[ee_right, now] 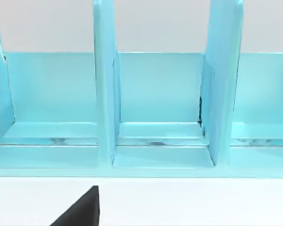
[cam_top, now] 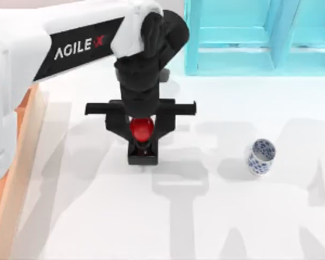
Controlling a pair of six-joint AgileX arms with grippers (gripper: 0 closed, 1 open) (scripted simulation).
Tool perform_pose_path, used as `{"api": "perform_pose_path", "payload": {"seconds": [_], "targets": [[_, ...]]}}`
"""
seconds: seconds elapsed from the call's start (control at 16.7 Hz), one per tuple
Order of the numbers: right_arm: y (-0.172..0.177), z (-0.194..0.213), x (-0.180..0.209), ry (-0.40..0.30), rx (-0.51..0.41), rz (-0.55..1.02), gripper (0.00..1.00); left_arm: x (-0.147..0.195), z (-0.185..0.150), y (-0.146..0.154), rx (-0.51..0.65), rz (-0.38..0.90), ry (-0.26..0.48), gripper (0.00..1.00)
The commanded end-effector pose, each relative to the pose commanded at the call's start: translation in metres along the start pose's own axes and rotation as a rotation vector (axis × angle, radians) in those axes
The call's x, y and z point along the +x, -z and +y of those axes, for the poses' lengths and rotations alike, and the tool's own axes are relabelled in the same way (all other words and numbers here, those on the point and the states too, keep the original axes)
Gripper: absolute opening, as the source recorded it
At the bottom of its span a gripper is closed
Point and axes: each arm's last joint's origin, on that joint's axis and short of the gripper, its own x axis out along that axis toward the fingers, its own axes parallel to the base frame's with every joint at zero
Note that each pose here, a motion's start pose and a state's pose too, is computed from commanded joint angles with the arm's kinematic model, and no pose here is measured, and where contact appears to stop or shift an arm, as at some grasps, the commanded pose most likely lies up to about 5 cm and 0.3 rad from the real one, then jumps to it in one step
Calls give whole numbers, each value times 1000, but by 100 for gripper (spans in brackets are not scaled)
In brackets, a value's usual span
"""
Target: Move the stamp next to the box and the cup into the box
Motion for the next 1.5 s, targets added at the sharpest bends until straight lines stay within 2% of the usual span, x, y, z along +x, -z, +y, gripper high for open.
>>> {"api": "perform_pose_path", "payload": {"seconds": [0.3,0.42,0.72,1.14,1.5], "targets": [[0,0,0,0,0,0,100,-61,63,1,-5,3,0,0],[0,0,0,0,0,0,100,-76,77,4,-7,-4,3,0],[0,0,0,0,0,0,100,-76,78,4,-2,-2,1,0],[0,0,0,0,0,0,100,-99,117,2,-2,-4,-2,0],[0,0,0,0,0,0,100,-87,115,1,5,1,-3,0]]}}
